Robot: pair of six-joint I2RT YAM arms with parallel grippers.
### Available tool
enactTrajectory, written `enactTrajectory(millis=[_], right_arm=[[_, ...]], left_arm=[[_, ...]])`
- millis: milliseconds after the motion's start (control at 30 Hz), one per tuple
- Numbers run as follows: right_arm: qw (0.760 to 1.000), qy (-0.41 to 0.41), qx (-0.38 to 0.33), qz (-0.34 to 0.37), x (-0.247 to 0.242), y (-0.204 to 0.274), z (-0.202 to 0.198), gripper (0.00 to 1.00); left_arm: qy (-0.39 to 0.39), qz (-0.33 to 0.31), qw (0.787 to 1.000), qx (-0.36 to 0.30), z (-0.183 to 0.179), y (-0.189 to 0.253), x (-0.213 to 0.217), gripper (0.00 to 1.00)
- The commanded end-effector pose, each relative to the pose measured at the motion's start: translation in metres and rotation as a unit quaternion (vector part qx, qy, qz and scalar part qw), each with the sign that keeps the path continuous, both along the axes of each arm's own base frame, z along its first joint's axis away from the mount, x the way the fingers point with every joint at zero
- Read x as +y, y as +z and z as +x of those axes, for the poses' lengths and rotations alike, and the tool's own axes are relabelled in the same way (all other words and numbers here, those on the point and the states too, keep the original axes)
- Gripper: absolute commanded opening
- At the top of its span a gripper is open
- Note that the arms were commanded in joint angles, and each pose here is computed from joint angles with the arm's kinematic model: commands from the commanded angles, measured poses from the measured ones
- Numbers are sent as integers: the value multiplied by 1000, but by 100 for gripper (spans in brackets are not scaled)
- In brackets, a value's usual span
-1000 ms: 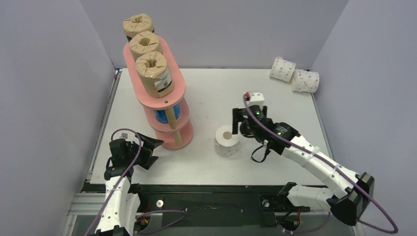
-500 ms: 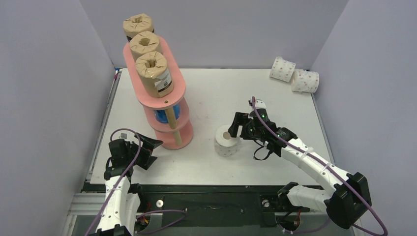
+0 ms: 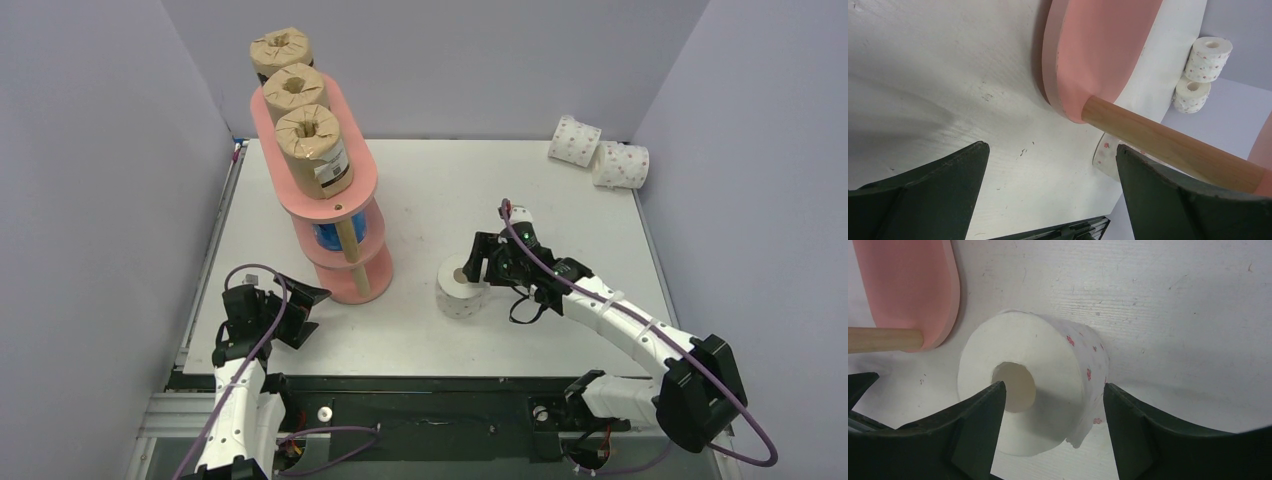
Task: Place and organize the paper towels onto the shelf
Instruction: Pick up the paper towel from the center of the board.
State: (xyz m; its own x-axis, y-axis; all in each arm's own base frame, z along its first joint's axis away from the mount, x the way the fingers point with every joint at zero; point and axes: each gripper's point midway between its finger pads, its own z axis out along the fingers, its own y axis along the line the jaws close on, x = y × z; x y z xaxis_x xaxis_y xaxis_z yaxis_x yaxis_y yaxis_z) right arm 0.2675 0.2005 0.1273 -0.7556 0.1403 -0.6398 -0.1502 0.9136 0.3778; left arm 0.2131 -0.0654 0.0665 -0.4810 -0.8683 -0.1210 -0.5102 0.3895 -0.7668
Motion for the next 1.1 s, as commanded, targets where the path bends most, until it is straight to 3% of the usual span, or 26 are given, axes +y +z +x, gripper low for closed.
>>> enactTrajectory(millis=[0, 167, 533, 833, 1067], right_arm=[[1000, 0, -14, -17, 3, -4, 8, 66], [999, -4, -16, -38, 5, -10, 10, 61], [998, 0, -28, -48, 15, 0, 10, 35], [995, -10, -99, -15, 30, 75, 40, 30], [995, -5, -96, -2, 61, 86, 73, 28]], left_arm=[[2, 11, 1000, -8, 2, 0, 4, 100], [0, 11, 1000, -4, 2, -3, 3, 100], [-4, 12, 1000, -5, 2, -3, 3, 100], [-5, 12, 1000, -5, 2, -3, 3, 100], [-3, 13, 1000, -4, 1, -2, 3, 100]])
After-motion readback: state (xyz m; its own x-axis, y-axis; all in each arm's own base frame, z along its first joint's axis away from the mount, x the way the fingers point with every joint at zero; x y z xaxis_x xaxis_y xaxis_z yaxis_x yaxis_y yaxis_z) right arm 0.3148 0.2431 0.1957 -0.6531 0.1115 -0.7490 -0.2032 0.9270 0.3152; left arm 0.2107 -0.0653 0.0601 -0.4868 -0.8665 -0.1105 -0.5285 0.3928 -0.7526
